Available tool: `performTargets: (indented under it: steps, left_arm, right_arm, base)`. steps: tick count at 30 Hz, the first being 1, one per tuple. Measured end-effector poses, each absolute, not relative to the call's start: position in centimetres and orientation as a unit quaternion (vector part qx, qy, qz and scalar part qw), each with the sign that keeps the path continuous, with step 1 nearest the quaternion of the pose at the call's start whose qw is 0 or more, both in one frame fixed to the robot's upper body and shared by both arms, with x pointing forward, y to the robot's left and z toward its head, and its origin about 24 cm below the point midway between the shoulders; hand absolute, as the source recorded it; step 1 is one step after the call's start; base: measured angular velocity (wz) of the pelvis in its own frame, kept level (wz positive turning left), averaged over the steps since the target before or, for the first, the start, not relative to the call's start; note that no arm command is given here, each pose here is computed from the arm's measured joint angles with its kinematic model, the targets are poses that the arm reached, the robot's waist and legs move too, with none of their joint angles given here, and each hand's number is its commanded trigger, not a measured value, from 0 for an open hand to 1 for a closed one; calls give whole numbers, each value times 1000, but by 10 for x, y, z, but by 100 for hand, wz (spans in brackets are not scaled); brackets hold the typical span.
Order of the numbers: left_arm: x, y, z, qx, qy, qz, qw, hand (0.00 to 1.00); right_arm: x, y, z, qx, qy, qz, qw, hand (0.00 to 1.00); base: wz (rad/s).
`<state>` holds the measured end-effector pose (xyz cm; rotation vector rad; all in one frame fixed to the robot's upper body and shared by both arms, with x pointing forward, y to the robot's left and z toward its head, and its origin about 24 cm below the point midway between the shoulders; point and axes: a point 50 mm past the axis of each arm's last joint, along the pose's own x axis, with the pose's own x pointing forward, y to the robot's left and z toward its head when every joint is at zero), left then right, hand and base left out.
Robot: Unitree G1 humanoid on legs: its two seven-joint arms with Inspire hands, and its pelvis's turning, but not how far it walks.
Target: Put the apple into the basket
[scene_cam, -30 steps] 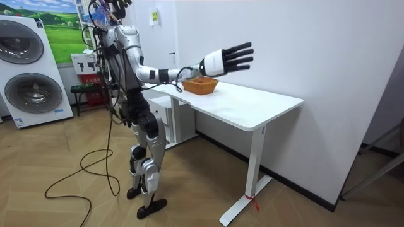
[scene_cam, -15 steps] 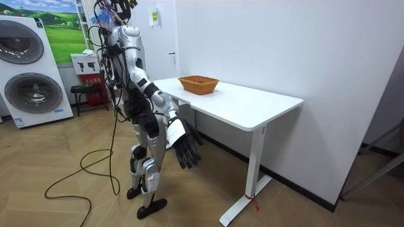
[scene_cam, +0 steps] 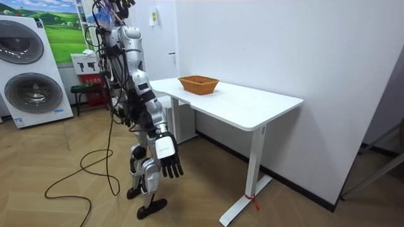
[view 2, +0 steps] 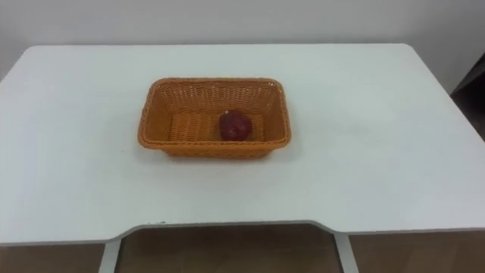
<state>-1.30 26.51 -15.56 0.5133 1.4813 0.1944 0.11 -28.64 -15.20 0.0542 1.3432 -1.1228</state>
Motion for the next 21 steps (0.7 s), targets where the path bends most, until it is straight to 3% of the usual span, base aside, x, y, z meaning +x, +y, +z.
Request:
performTargets:
  steps: [12,21]
  left_arm:
    - [-22,259,-159,217,681,79,694,0]
    - [-28,252,-163,199,703,67,679,0]
  right_arm:
    - [-15,-259,-165,90,637,-381,664,0]
    - [-22,-248,-168,60,678,-300,669,0]
  base:
    - [2]
    - [0]
